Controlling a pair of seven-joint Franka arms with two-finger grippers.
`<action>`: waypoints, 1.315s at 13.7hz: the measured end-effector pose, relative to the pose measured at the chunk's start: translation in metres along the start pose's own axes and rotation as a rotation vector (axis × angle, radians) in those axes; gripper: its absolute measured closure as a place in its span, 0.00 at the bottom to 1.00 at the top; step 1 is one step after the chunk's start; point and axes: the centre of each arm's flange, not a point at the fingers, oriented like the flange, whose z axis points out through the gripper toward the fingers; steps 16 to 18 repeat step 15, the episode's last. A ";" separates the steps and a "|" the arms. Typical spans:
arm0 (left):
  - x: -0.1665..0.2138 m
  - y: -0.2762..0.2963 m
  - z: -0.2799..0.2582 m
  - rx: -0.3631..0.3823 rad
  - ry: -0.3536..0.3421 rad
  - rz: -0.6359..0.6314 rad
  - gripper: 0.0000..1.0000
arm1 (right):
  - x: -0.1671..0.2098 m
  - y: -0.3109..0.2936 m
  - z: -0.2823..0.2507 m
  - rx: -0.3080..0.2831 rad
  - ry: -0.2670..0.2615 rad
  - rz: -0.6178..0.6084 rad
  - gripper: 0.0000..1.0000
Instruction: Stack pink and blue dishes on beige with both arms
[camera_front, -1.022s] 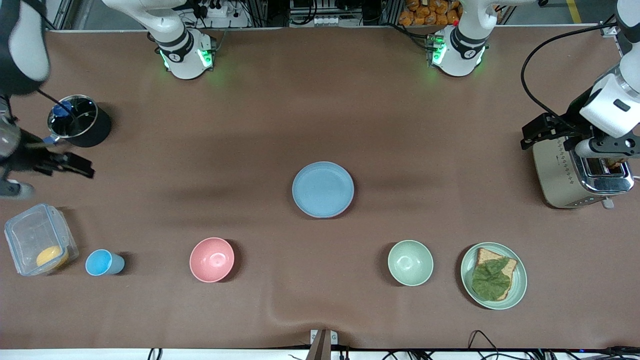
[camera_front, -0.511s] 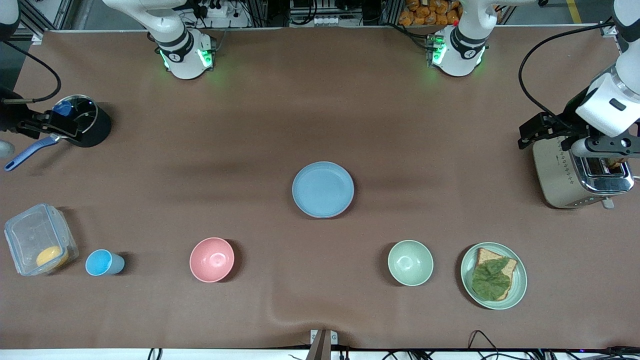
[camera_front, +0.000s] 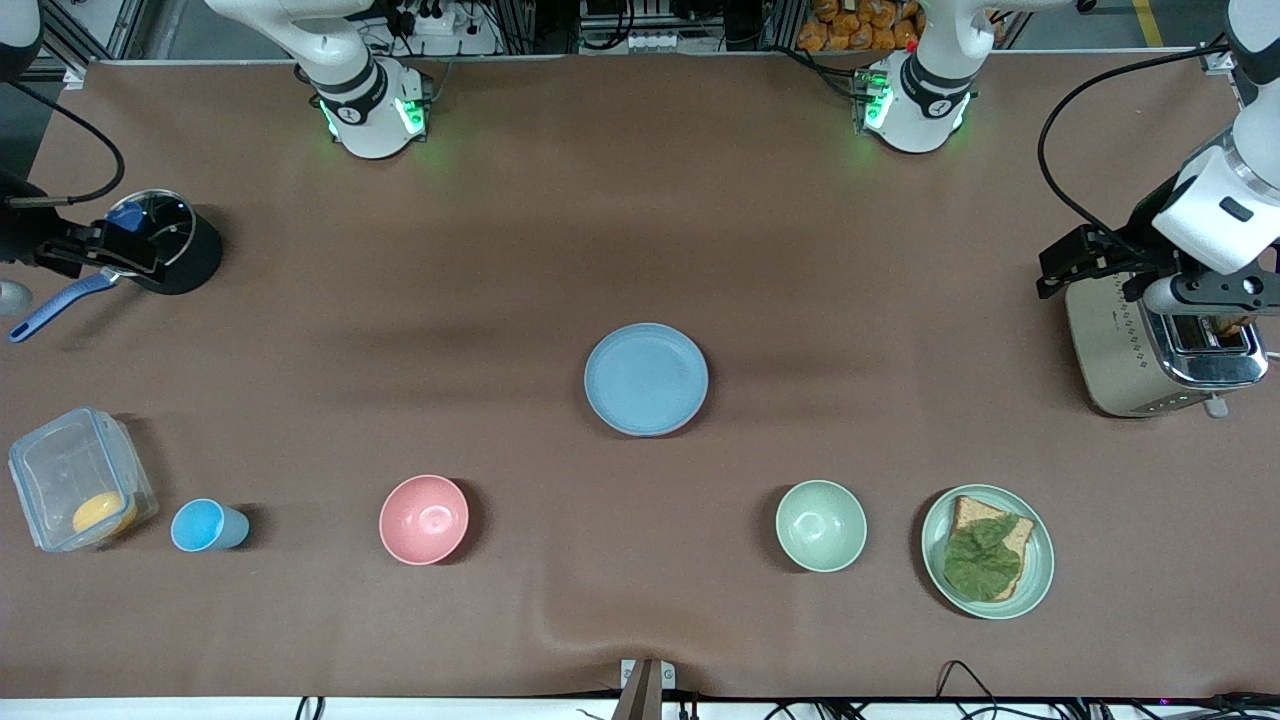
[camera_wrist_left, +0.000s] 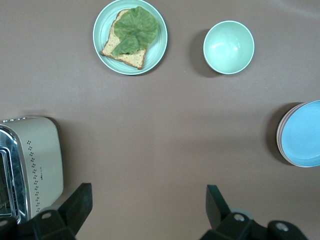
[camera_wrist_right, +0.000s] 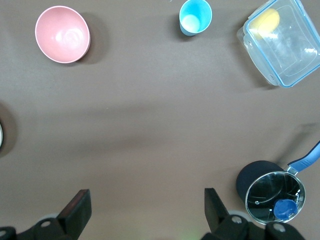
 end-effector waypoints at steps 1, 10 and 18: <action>0.000 0.000 0.000 0.000 0.000 0.000 0.00 | 0.000 0.000 0.000 0.000 0.000 0.000 0.00; 0.000 0.000 0.000 0.000 -0.001 0.000 0.00 | 0.000 -0.001 0.000 0.000 0.000 -0.002 0.00; 0.000 -0.004 0.000 0.000 -0.001 -0.006 0.00 | 0.000 -0.002 0.000 0.000 0.000 -0.004 0.00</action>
